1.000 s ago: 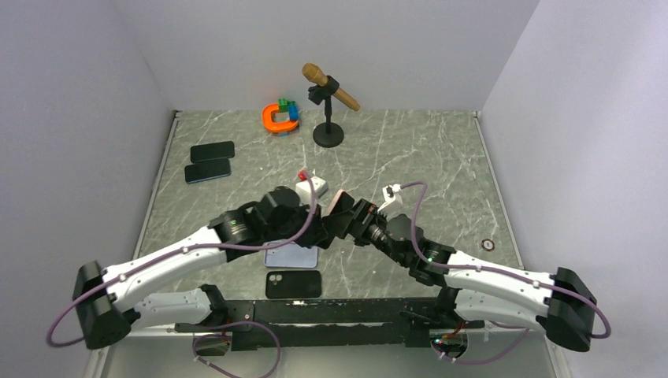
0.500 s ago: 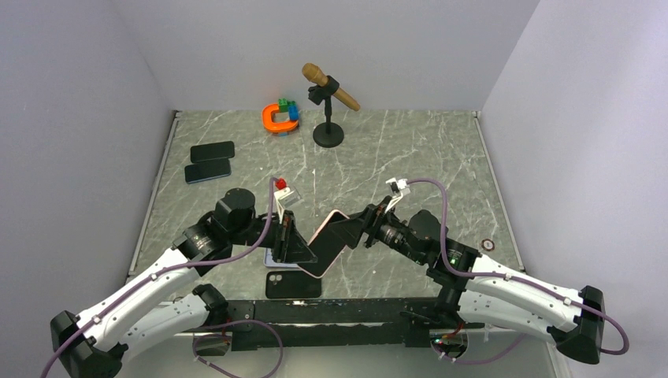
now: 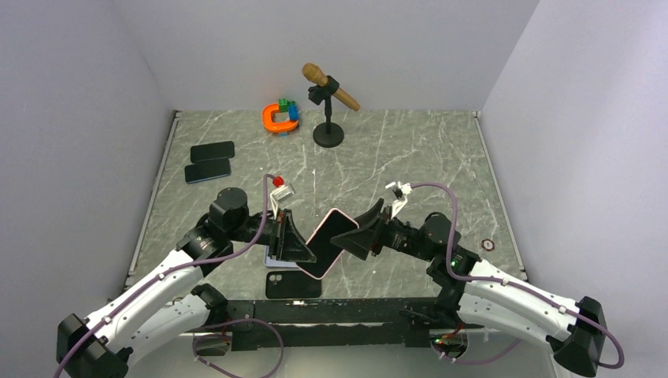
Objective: Take the phone out of the phone case
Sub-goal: Adjust the phone, then remove the phone case from the phone.
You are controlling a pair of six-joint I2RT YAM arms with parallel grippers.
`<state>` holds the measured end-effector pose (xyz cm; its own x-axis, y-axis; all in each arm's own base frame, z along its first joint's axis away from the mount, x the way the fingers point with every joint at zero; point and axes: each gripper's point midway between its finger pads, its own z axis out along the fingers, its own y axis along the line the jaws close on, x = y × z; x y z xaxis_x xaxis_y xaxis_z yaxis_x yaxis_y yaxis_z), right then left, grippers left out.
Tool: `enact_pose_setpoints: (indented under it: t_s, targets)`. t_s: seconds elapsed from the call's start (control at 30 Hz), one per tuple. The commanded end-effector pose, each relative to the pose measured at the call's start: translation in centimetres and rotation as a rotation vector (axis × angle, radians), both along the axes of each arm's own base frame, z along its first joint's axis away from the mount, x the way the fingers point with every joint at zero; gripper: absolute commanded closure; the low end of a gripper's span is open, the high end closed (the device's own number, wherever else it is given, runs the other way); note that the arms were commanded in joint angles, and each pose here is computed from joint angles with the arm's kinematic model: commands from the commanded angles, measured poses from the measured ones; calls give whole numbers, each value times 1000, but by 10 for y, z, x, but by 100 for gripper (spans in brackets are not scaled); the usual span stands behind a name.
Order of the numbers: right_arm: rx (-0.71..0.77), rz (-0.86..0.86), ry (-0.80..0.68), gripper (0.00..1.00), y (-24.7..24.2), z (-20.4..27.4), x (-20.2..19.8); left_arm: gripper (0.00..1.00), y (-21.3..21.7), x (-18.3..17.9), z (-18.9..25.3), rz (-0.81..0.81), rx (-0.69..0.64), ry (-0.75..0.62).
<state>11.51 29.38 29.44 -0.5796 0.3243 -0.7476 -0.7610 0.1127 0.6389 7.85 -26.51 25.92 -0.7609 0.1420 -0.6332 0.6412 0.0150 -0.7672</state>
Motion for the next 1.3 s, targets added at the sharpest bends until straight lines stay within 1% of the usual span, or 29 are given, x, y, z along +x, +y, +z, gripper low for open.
enact_pose_setpoints:
  t_s: [0.0, 0.07, 0.1, 0.13, 0.17, 0.2, 0.23, 0.27, 0.33, 0.47, 0.57, 0.7, 0.83, 0.97, 1.03, 1.13, 1.17, 1.2, 1.27]
  targets:
    - [198, 149, -7, 55, -4, 35, -16, 100, 3, -13, 30, -81, -111, -91]
    - [220, 195, 67, 68, -1, 35, -14, 100, 4, -13, 33, -74, -111, -107]
    - [220, 216, 98, 75, 3, 36, -13, 96, 5, -13, 37, -65, -113, -117]
    - [227, 228, 104, 88, 5, 38, -12, 88, 6, -12, 40, -51, -113, -124]
    - [238, 234, 108, 100, 6, 40, -12, 74, 6, -12, 43, -38, -112, -129]
    - [248, 230, 127, 100, 6, 41, -10, 60, 7, -11, 45, -24, -111, -132]
    - [245, 212, 152, 100, 7, 38, -6, 49, 8, -11, 47, -16, -111, -133]
    - [237, 188, 170, 100, 7, 36, -1, 44, 8, -12, 47, -8, -111, -133]
    - [237, 138, 201, 100, 3, 33, 5, 40, 10, -12, 48, 6, -112, -138]
    - [254, 95, 244, 100, -5, 32, 10, 37, 14, -15, 44, 27, -96, -120]
    - [234, 81, 248, 100, -6, 32, 11, 38, 15, -17, 41, 17, -95, -103]
    - [210, 70, 252, 100, -6, 31, 12, 47, 15, -21, 41, 1, -104, -85]
    - [209, 78, 260, 100, -6, 33, 11, 62, 14, -26, 49, -44, -153, -97]
    - [225, 79, 278, 100, -6, 35, 12, 70, 16, -34, 50, -126, -154, -111]
    - [213, 68, 284, 100, -6, 34, 14, 72, 17, -37, 53, -152, -150, -137]
    - [225, 49, 288, 100, -10, 35, 15, 69, 20, -41, 57, -180, -151, -186]
    - [231, 45, 288, 100, -12, 36, 16, 65, 21, -42, 57, -188, -150, -194]
    - [231, 41, 290, 100, -13, 36, 16, 59, 21, -43, 58, -195, -152, -206]
    - [229, 35, 288, 100, -14, 37, 17, 50, 23, -47, 59, -217, -157, -217]
